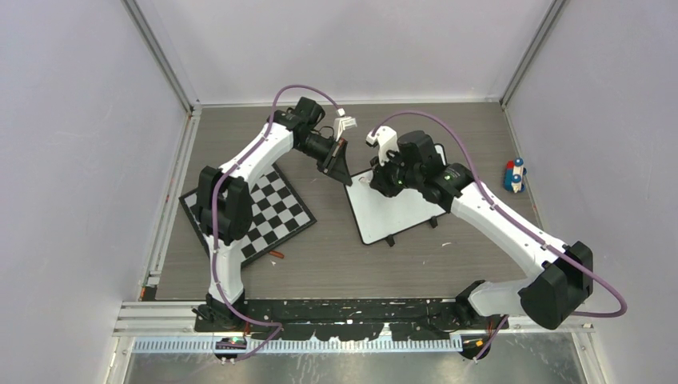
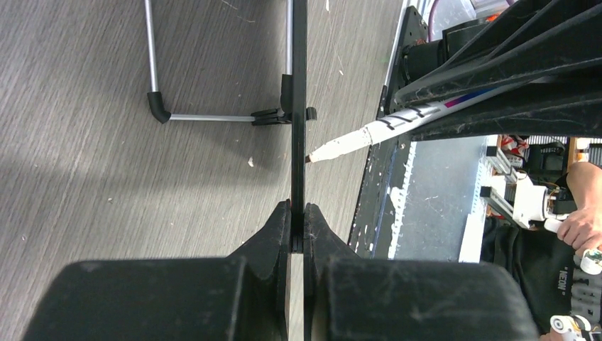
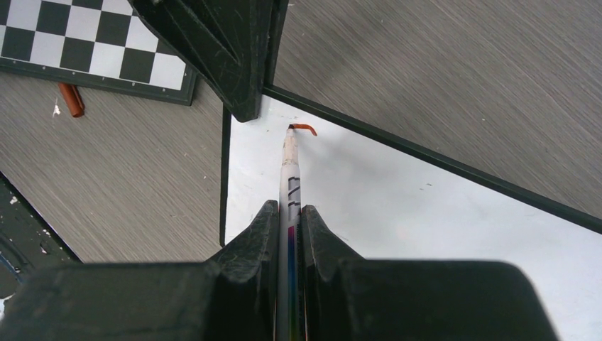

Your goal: Write a sentence on the whiteboard

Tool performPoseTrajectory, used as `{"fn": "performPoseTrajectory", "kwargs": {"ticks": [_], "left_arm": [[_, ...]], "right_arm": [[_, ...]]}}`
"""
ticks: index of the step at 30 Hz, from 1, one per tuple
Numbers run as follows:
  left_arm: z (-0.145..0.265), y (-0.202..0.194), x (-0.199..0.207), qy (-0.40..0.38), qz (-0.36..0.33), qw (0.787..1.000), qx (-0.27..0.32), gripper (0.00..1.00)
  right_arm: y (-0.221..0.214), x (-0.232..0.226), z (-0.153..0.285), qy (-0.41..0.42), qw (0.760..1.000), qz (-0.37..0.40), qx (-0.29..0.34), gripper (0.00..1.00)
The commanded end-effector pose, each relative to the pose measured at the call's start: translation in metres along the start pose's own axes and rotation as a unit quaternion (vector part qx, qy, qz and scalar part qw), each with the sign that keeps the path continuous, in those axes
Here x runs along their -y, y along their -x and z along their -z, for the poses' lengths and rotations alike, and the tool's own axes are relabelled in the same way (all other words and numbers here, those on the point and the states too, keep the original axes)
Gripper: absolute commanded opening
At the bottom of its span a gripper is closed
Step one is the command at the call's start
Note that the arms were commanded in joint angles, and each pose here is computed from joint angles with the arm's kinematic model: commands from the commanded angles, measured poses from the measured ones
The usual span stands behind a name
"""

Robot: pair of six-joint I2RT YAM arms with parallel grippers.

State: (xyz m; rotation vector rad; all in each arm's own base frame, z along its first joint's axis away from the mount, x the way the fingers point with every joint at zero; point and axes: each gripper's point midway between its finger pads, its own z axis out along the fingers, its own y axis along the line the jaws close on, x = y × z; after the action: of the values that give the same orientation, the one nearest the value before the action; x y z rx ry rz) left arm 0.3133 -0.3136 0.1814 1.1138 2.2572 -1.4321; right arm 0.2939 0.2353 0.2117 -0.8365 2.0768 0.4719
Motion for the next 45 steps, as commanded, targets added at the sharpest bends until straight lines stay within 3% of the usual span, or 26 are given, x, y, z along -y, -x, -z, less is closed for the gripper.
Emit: {"fn": "performPoseTrajectory", "kwargs": {"ticks": [1,24,32,45], "left_arm": [[-0.002,-0.002,0.009,-0.006,0.002,1.000,-0.012,0.00],[-0.003,-0.004,0.006,-0.005,0.002,1.000,-0.015,0.00],[-0.004,-0.003,0.005,-0.005,0.002,1.000,-0.015,0.00],[-0.003,-0.004,0.007,-0.005,0.002,1.000,-0.015,0.00]], "right_arm": [[0.016,-0.003,-0.001,0.005,1.000,0.016,0.024,0.00],[-0.027,-0.009,0.005,0.013,0.999,0.043,-0.027,0.00],[-0.019,0.007,0.012,-0.033,0.998,0.053,-0.014,0.00],[0.003,0.001,0.010,-0.017,0.999,0.040,0.009,0.00]]}}
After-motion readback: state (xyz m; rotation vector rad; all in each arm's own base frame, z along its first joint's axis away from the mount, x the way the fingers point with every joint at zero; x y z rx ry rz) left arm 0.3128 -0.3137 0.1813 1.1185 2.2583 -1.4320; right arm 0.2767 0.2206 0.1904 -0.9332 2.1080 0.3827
